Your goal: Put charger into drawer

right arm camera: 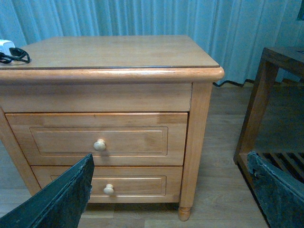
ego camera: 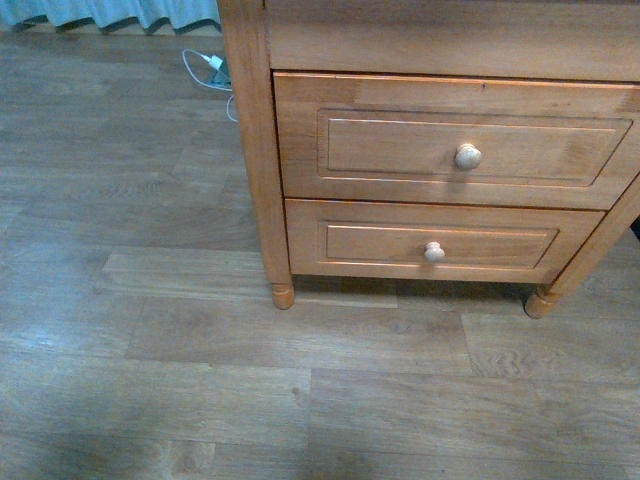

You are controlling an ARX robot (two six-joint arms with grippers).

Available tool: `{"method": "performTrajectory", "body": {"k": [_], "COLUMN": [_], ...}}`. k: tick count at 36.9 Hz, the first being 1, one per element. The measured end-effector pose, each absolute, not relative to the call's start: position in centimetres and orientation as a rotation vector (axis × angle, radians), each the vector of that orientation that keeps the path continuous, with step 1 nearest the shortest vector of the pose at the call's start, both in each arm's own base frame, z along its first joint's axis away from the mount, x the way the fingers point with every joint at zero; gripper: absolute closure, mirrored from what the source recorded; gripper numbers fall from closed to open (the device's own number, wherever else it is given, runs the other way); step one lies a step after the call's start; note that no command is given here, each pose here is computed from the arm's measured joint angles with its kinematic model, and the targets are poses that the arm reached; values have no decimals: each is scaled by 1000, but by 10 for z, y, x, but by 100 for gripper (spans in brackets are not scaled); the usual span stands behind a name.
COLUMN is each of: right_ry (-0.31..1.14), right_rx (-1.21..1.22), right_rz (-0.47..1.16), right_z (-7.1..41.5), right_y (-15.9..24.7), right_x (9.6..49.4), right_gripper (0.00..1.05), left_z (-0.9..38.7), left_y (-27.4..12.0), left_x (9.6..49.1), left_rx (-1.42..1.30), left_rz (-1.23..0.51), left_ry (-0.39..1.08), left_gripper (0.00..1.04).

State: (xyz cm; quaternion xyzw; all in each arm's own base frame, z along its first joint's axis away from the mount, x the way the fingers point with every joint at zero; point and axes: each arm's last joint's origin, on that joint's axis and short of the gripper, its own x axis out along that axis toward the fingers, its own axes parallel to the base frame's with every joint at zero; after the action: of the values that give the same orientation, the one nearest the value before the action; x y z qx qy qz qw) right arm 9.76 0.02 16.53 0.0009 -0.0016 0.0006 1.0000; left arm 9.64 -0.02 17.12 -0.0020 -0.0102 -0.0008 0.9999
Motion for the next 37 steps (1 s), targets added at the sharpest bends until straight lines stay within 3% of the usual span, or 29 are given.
{"method": "performTrajectory", "body": {"k": [16, 19, 22, 27, 37], "right_ry": [-3, 145, 265, 337, 494], "right_rx": [2, -72, -101, -110, -113], "right_rz": [2, 82, 114, 134, 146], "right_z": [165, 163, 161, 166, 161], "right_y": [0, 2, 4, 9, 63], "right_x": [98, 100, 111, 135, 231], "right_gripper": [9, 9, 9, 9, 9], "left_z": [171, 171, 171, 171, 171], "left_y": [0, 0, 0, 0, 0], "left_x": [96, 96, 96, 96, 96], "left_rx": [-4, -4, -4, -4, -4], "left_rz": [-2, -2, -2, -2, -2], "left_ry": [-20, -20, -20, -20, -20], "left_gripper": [6, 6, 6, 6, 6]}}
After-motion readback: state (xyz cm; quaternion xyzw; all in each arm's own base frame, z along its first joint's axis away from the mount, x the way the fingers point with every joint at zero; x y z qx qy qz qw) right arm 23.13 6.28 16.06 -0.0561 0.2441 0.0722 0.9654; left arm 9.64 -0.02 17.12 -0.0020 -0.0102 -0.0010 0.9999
